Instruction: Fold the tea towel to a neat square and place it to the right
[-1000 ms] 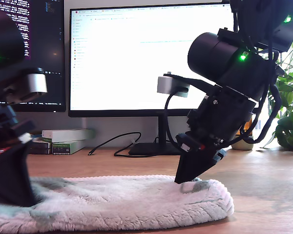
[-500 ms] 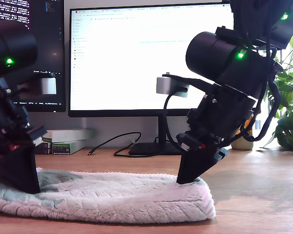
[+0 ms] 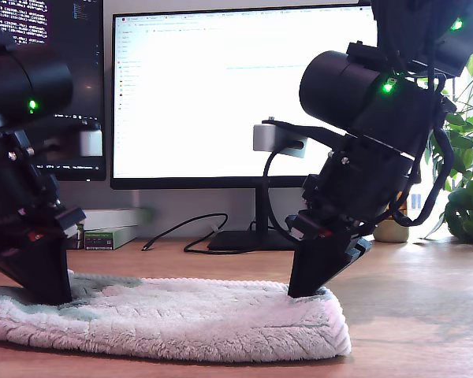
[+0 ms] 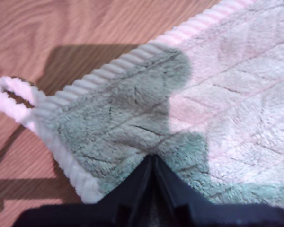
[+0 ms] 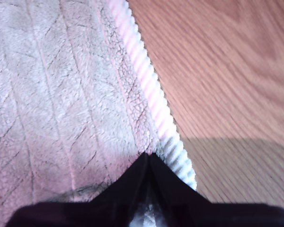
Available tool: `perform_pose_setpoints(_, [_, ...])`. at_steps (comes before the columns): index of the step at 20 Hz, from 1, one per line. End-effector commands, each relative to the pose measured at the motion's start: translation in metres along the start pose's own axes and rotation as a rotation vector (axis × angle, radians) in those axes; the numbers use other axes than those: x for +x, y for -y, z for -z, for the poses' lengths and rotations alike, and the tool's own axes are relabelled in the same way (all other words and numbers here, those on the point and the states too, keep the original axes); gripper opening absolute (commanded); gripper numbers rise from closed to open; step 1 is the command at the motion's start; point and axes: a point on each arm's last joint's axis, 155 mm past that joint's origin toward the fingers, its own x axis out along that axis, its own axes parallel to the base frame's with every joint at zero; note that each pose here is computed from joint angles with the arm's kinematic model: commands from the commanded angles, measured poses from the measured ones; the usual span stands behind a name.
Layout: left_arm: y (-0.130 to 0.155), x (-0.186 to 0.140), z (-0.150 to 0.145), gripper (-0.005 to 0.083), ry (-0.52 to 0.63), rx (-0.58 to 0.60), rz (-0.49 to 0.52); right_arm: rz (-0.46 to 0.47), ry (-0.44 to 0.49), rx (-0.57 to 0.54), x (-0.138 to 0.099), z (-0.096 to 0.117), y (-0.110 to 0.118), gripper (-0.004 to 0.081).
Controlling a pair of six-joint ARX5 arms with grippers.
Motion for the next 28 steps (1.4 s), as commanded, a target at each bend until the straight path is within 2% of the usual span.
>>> perform_pose_setpoints(1, [0.002,0.014,0.016,-0.0021,-0.060,0.006,0.014,-0.041,-0.116,0.014,0.011,0.037,-0.016,-0.0012])
perform_pose_setpoints(7, [-0.006,0.019,-0.003,-0.0021,0.013,0.031,-0.018,-0.070,-0.145,-0.006,0.011,0.042,-0.030,-0.0012])
perform_pose_setpoints(16, [-0.012,0.034,-0.012,-0.0021,0.035,0.057,-0.029,-0.106,-0.174,-0.041,0.006,0.044,-0.049,-0.0012])
perform_pose_setpoints(25, [-0.007,0.051,-0.039,-0.0021,0.048,0.090,0.028,-0.107,-0.178,-0.013,-0.007,0.043,-0.054,-0.0012])
perform_pose_setpoints(28, [-0.005,0.058,-0.043,-0.0021,0.039,0.102,0.045,-0.120,-0.196,-0.016,-0.007,0.046,-0.063,-0.0012])
